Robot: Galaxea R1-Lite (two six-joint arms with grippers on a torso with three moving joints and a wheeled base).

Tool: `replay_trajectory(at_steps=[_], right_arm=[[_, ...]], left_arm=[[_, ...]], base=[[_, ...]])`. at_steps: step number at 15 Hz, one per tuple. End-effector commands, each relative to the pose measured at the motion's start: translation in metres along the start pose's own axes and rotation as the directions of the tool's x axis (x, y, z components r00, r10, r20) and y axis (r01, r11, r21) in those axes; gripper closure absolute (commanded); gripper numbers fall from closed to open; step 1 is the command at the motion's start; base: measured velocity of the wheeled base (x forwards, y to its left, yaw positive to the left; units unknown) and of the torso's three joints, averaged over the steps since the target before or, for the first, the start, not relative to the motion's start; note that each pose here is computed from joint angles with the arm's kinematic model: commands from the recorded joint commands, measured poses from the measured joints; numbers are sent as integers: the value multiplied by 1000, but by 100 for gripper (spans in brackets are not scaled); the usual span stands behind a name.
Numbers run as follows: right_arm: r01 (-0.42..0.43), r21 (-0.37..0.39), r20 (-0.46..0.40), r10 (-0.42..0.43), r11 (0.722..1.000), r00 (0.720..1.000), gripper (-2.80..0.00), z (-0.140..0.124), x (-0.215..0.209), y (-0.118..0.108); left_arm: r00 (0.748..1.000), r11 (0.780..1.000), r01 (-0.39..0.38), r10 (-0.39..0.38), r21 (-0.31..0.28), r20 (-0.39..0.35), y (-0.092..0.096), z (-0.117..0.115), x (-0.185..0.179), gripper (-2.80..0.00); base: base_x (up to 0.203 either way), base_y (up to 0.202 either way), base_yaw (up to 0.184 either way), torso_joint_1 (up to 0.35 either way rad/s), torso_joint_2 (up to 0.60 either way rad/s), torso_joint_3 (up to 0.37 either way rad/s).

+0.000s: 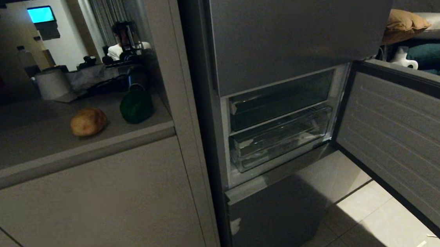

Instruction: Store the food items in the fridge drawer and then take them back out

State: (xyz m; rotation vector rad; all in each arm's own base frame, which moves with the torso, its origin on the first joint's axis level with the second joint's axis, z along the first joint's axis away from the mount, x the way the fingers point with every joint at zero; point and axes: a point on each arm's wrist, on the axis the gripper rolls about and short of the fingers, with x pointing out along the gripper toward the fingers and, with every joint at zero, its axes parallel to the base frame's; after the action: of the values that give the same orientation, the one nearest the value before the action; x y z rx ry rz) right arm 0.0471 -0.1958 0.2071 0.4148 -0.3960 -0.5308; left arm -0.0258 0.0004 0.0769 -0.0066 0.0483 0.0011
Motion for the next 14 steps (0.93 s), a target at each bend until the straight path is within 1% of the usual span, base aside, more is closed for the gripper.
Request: replay_trajectory(at_steps=[1,3,5,6,8,10,14], right_arm=[[30,59,-8,-30,998,1000,0,-1,-16,13],[133,135,-29,-130,982,991,0,-6,-29,5],[205,180,-47,-200,962,979,0,-8,-35,-4],[221,194,-54,-214,956,975,0,-9,-36,-6],[236,213,-71,-226,948,971,0,-15,-39,-8],[257,249,-114,-235,934,965,0,-23,-41,-12],[253,322,-218,-188,913,957,0,-32,-37,-26]], left_arm=[[1000,1000,-1,1,1,-1,0,0,0,0],[1000,1000,-1,1,-1,-1,0,0,0,0],[1000,1000,-1,1,-1,-1,0,0,0,0],[1000,1000,0,0,0,-1,0,0,0,0],[1000,1000,-1,1,-1,-1,0,0,0,0],[1000,1000,-1,1,0,-1,0,0,0,0],[1000,1000,-1,1,-1,-1,0,0,0,0]], base=[[0,0,0,0,0,0],[0,0,0,0,0,0],[0,0,0,0,0,0],[0,0,0,0,0,0],[0,0,0,0,0,0],[0,0,0,0,0,0],[0,0,0,0,0,0]])
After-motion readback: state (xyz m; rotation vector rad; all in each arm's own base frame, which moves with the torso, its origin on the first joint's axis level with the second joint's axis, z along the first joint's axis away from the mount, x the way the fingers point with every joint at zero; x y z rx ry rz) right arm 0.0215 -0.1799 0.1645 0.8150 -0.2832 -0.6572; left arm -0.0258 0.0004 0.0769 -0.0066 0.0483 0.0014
